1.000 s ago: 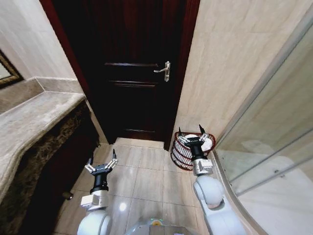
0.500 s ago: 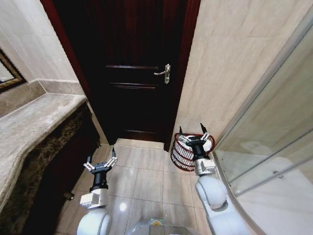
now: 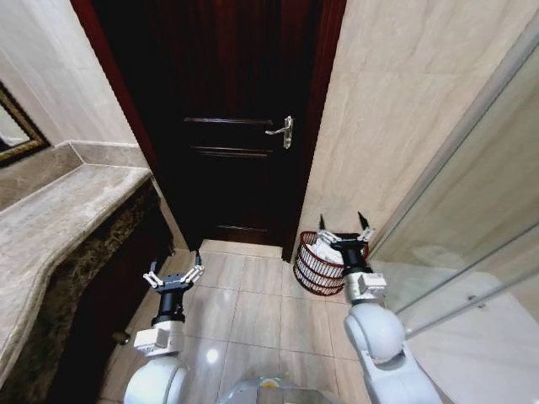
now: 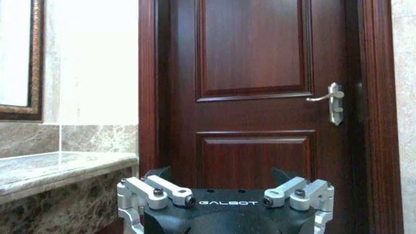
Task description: Discard the used towel into the hamper.
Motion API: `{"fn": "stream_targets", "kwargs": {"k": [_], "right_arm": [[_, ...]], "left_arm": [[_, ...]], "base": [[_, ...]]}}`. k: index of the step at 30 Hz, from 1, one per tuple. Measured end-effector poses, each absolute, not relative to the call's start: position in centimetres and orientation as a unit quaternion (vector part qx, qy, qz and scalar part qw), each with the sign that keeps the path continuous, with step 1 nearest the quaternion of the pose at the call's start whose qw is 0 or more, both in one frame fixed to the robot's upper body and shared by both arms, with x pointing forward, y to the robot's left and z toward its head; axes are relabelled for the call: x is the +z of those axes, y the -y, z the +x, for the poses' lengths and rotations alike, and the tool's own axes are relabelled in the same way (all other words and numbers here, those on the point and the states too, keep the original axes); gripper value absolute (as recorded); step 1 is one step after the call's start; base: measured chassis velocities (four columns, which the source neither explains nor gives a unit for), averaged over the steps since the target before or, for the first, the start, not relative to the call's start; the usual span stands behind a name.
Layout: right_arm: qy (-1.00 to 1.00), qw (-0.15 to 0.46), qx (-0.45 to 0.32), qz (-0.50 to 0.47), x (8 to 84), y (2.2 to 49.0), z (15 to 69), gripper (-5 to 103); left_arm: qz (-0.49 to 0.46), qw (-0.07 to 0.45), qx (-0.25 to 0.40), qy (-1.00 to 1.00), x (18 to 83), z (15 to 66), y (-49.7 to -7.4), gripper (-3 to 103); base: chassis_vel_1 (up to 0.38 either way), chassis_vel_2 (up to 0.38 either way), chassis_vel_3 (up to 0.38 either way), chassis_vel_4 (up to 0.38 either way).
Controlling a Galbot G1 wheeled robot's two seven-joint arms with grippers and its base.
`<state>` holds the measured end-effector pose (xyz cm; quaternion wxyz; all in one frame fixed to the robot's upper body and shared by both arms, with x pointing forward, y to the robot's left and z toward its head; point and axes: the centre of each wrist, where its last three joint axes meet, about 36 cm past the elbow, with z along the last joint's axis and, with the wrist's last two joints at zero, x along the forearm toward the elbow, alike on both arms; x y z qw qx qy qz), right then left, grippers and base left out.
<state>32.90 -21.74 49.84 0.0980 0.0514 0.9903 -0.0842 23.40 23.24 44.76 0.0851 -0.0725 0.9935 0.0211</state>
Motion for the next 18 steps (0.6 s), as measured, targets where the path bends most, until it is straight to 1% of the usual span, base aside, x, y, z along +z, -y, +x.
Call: {"fn": "stream_targets", "kwargs": {"k": [1, 5, 6, 8, 13, 18], "right_arm": [[-0.99, 0.098, -0.084, 0.051, 49.8, 21.7, 32.9, 100], [-0.992, 0.079, -0.075, 0.058, 48.7, 25.5, 32.1, 100], [-0.992, 0.079, -0.075, 0.058, 48.7, 25.5, 32.1, 100], [-0.994, 0.074, -0.065, 0.053, 49.0, 26.8, 30.8, 100], [-0.995, 0.071, -0.056, 0.048, 49.7, 27.1, 29.4, 100], [-0.995, 0.069, -0.055, 0.052, 50.0, 27.2, 29.1, 100]], "left_arm": [[-0.072, 0.085, 0.021, -0.994, 44.8, 23.4, -23.2, 100], [-0.069, 0.081, 0.02, -0.994, 44.6, 23.7, -23.7, 100], [-0.069, 0.081, 0.02, -0.994, 44.6, 23.7, -23.7, 100], [-0.068, 0.079, 0.019, -0.994, 44.4, 23.8, -23.8, 100], [-0.067, 0.078, 0.017, -0.995, 44.8, 24.0, -23.8, 100], [-0.065, 0.081, 0.02, -0.994, 45.2, 23.9, -23.9, 100]], "base": [[0.0, 0.0, 0.0, 0.0], [0.0, 0.0, 0.0, 0.0], [0.0, 0.0, 0.0, 0.0], [0.0, 0.0, 0.0, 0.0], [0.0, 0.0, 0.0, 0.0], [0.0, 0.0, 0.0, 0.0]]}}
